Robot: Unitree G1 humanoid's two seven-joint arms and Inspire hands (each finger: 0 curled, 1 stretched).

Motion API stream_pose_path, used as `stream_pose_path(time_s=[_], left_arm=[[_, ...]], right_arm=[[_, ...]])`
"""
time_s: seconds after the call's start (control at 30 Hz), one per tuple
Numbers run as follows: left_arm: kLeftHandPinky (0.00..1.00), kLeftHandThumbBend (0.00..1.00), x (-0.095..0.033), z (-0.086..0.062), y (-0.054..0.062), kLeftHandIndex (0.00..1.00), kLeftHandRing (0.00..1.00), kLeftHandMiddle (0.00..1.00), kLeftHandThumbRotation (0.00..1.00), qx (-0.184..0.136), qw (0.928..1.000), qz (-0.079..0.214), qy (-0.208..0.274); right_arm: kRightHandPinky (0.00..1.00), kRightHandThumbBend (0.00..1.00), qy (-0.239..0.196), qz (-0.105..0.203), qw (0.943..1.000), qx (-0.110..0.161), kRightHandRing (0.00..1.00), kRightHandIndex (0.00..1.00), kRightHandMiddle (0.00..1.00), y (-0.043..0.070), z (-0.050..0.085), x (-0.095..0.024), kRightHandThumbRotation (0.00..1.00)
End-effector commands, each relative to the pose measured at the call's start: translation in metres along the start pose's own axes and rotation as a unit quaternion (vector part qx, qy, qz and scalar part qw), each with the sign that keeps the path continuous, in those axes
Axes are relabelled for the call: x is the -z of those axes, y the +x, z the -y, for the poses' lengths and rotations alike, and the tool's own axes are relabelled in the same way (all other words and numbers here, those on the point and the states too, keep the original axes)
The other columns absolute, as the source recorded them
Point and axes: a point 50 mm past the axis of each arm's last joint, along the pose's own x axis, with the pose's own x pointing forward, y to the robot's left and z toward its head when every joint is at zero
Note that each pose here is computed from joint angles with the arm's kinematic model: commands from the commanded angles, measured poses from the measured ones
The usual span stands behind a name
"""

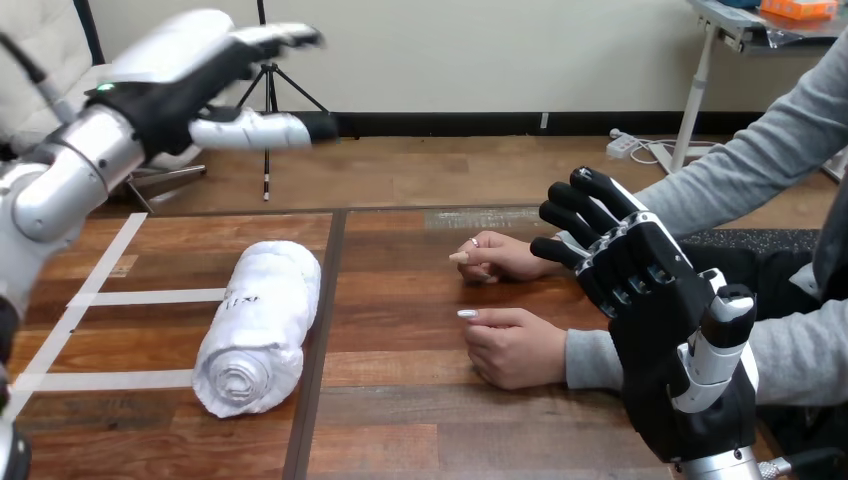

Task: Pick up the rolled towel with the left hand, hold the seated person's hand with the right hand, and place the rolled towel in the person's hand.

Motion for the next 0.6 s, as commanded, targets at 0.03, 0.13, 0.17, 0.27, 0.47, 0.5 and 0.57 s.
stream_pose_path(time_s=[0.03,0.13,0.17,0.27,0.47,0.5,0.57], left_arm=[[0.83,0.92,-0.007,0.011,0.001,0.93,0.9,0.92,0.94,-0.082,0.9912,-0.077,-0.069],[0.83,0.87,-0.008,0.019,0.001,0.93,0.9,0.92,0.91,-0.095,0.9876,-0.107,-0.066],[0.84,0.87,-0.009,0.021,0.001,0.93,0.91,0.93,0.9,-0.098,0.9863,-0.116,-0.065],[0.85,0.86,-0.011,0.03,0.0,0.94,0.91,0.93,0.86,-0.102,0.9825,-0.143,-0.062],[0.86,0.85,-0.017,0.046,0.0,0.94,0.92,0.94,0.78,-0.109,0.9739,-0.192,-0.052],[0.86,0.85,-0.018,0.047,-0.001,0.93,0.92,0.94,0.77,-0.11,0.9728,-0.198,-0.05],[0.85,0.86,-0.02,0.054,-0.001,0.93,0.92,0.94,0.76,-0.117,0.9683,-0.219,-0.032]], right_arm=[[0.78,1.0,-0.002,0.049,0.9988,-0.007,0.86,0.85,0.86,0.017,-0.005,-0.011,1.0],[0.78,1.0,-0.002,0.05,0.9987,-0.007,0.86,0.85,0.86,0.017,-0.005,-0.012,1.0],[0.78,1.0,-0.002,0.051,0.9987,-0.007,0.86,0.85,0.86,0.017,-0.005,-0.012,1.0],[0.78,1.0,-0.004,0.053,0.9986,-0.007,0.86,0.85,0.86,0.016,-0.004,-0.012,1.0],[0.77,1.0,-0.006,0.057,0.9983,-0.012,0.86,0.85,0.85,0.017,-0.003,-0.015,1.0],[0.77,1.0,-0.006,0.057,0.9983,-0.013,0.86,0.85,0.85,0.017,-0.003,-0.015,1.0],[0.77,1.0,-0.007,0.059,0.9982,-0.014,0.86,0.85,0.85,0.016,-0.003,-0.016,1.0]])
